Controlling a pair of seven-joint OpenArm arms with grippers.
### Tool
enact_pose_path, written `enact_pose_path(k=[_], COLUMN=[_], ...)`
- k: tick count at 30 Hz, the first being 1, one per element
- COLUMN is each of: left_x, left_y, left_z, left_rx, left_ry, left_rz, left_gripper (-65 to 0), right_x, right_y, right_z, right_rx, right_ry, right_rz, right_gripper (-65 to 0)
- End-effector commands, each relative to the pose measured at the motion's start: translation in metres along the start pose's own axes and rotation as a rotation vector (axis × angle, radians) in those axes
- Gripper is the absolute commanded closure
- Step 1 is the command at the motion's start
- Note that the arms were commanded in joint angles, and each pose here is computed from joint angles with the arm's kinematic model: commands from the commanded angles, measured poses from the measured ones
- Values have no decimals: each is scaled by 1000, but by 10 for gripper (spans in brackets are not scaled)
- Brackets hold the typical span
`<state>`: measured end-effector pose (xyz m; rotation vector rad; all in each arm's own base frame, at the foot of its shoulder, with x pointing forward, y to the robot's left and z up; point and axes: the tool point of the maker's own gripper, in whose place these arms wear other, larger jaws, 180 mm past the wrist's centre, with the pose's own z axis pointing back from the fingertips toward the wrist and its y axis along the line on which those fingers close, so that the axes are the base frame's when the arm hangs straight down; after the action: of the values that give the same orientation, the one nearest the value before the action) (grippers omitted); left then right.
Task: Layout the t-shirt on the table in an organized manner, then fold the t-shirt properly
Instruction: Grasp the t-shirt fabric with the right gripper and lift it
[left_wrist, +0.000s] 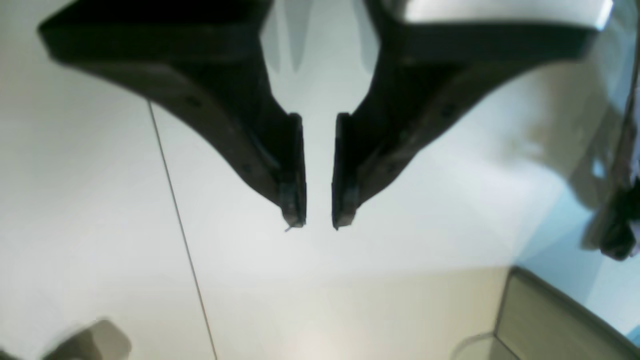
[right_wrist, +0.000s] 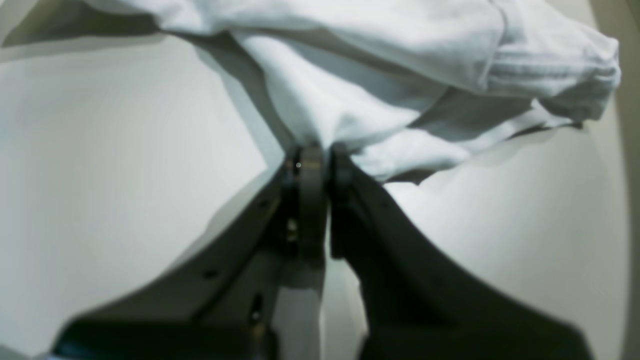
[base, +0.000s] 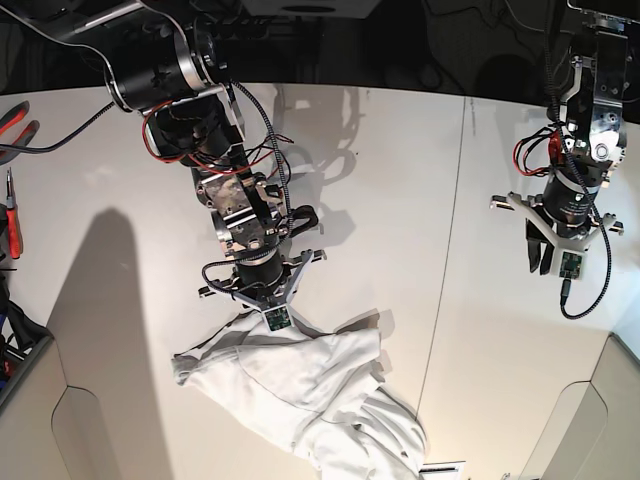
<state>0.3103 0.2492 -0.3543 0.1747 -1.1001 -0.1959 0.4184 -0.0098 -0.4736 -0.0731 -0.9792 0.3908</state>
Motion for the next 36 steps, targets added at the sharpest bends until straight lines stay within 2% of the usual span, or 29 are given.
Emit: enact_pose_path(k=[1,5,9,12,14,19,23,27,33,36], left_x=[14,9,7,7,7,7,7,7,7,7], left_y=[7,7,7,7,8,10,9,9,9,9], left_z=[0,0,-1,0,0,0,0,0,0,0], left_rx=[13,14,14,15,15,18,18,18,17,15], left_ry=[-44,-14,-3,-3,-3,-3,-3,-3,-3,-4], left_rz=[-12,-14,-15,-16,-19,-30,-30,-29,-28,-21], left_gripper=[-130,-130,-130,-130,-130,-130,-130,-130,-130,-130], right_x=[-11,-61,-112,-142,-152,-147,-120,-86,-71,-76], right_y=[12,60,97,103,101,90,72,39,-30,-51], right_z=[3,28,62,88,107,156,192,222,233,230], right_rx=[35,159,264,277,258,219,188,110,-64,-106], right_ry=[42,107,155,182,175,90,6,-62,-48,-20], right_rz=[15,128,362,495,521,467,383,286,217,188], right_gripper=[0,0,0,0,0,0,0,0,0,0])
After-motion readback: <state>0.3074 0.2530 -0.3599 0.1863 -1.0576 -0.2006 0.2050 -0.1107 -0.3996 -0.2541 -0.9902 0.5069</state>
